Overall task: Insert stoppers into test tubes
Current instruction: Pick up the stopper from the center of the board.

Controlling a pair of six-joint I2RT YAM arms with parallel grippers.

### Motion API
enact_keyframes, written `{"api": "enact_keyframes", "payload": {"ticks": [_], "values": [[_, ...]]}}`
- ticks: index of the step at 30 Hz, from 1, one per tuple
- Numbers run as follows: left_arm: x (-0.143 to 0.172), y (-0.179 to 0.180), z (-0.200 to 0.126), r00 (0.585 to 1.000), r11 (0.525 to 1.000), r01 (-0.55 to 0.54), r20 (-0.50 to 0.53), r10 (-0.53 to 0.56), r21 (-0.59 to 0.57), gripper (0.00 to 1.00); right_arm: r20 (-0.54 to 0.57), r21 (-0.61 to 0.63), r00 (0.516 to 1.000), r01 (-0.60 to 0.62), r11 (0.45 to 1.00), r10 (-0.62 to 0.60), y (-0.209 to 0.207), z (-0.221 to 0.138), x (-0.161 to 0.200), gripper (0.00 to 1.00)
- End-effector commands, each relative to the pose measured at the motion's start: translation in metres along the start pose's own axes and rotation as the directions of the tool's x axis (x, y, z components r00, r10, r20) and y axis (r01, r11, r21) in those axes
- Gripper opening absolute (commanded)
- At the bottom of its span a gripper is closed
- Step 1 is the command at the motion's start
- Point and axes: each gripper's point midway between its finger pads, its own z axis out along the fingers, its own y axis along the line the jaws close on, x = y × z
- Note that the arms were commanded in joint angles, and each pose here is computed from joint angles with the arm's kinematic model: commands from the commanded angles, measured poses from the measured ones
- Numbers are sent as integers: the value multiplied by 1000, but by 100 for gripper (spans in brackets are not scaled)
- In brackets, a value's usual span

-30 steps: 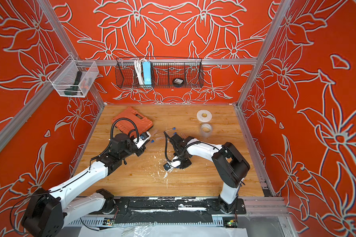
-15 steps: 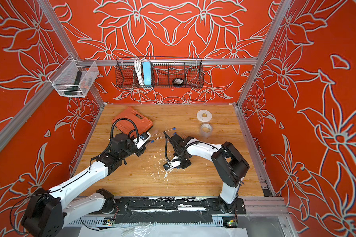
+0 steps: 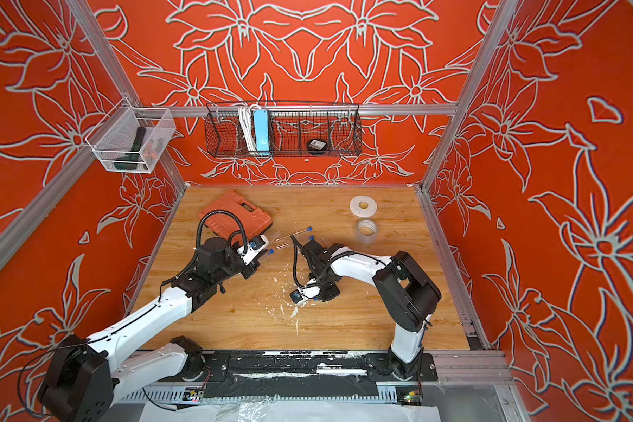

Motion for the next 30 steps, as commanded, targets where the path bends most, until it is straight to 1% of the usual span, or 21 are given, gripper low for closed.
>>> {"api": "enact_keyframes", "payload": {"ticks": [1, 10, 15, 17, 22, 28, 30], "values": [[-3, 1, -1, 1000, 1000, 1, 16, -1, 4, 0, -2, -58, 1000, -22, 998, 22, 13, 11, 1, 15], [3, 1, 2, 1000, 1000, -4, -6, 4, 1, 0, 57, -46, 996, -61, 997, 63, 19, 2, -9, 12], [7, -2, 3, 1000, 1000, -15, -23, 16, 16, 0, 77, 2, 993, -92, 996, 92, 20, -6, -10, 11], [8, -6, 3, 998, 998, -48, -34, 49, 39, 0, 88, 16, 987, -134, 991, 132, 21, -12, -11, 10], [16, -23, 8, 978, 981, -167, -110, 178, 98, 0, 103, 50, 965, -247, 968, 241, 25, -28, -11, 9], [21, -43, 5, 954, 953, -269, -100, 284, 139, 0, 163, 138, 925, -366, 920, 344, 33, -60, -8, 10], [23, -53, 4, 934, 930, -332, -85, 348, 158, 0, 174, 160, 910, -404, 901, 377, 34, -69, -6, 11]]}}
